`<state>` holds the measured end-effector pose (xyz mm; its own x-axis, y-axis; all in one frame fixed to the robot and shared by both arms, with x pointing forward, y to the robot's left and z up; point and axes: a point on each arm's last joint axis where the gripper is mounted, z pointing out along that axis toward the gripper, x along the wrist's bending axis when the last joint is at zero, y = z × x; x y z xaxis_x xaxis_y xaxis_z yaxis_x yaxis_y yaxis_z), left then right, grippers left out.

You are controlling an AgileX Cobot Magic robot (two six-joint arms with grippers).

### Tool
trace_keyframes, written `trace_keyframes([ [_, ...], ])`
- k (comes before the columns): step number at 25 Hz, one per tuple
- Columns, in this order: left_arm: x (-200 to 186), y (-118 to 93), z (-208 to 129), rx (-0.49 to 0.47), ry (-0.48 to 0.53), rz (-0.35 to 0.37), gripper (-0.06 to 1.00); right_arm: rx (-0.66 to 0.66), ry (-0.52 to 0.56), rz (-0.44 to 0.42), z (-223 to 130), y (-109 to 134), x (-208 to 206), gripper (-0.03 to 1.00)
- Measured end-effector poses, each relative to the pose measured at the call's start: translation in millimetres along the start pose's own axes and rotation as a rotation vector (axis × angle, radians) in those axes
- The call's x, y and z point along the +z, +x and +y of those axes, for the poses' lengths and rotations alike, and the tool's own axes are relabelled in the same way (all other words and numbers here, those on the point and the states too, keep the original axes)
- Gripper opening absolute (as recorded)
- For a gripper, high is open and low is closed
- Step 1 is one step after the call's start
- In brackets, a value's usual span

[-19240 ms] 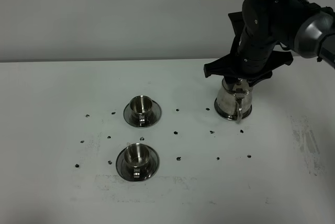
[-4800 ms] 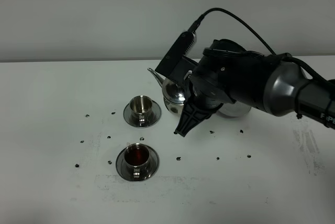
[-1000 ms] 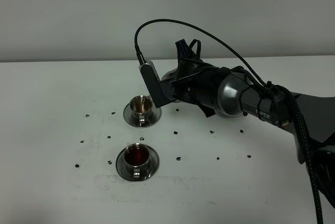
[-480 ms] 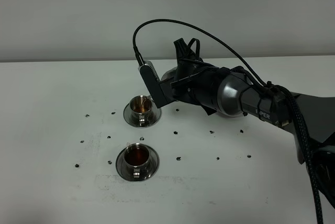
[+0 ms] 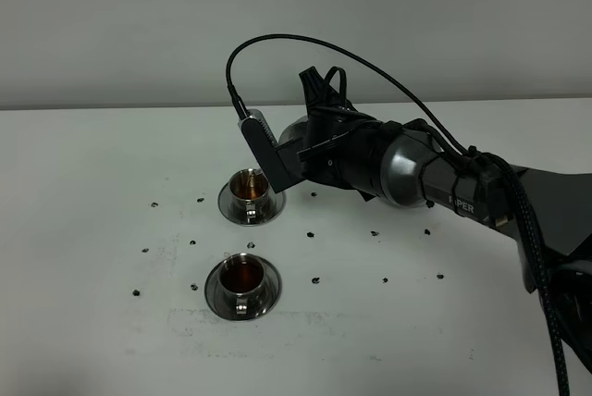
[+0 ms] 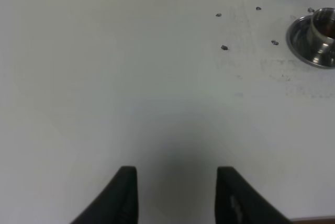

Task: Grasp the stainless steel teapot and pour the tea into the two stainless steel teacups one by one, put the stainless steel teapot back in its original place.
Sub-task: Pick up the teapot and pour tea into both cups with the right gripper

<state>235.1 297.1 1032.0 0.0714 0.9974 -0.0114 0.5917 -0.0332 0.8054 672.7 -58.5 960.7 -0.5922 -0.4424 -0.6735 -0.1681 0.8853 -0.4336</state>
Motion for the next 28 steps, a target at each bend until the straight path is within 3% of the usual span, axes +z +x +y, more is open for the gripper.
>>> trace_keyframes([
  [28,0.0,0.0,0.0,-0.001,0.0,0.0,0.37,-0.063,0.03,-0.043,-2.3,-3.9,-0.3,0.19],
])
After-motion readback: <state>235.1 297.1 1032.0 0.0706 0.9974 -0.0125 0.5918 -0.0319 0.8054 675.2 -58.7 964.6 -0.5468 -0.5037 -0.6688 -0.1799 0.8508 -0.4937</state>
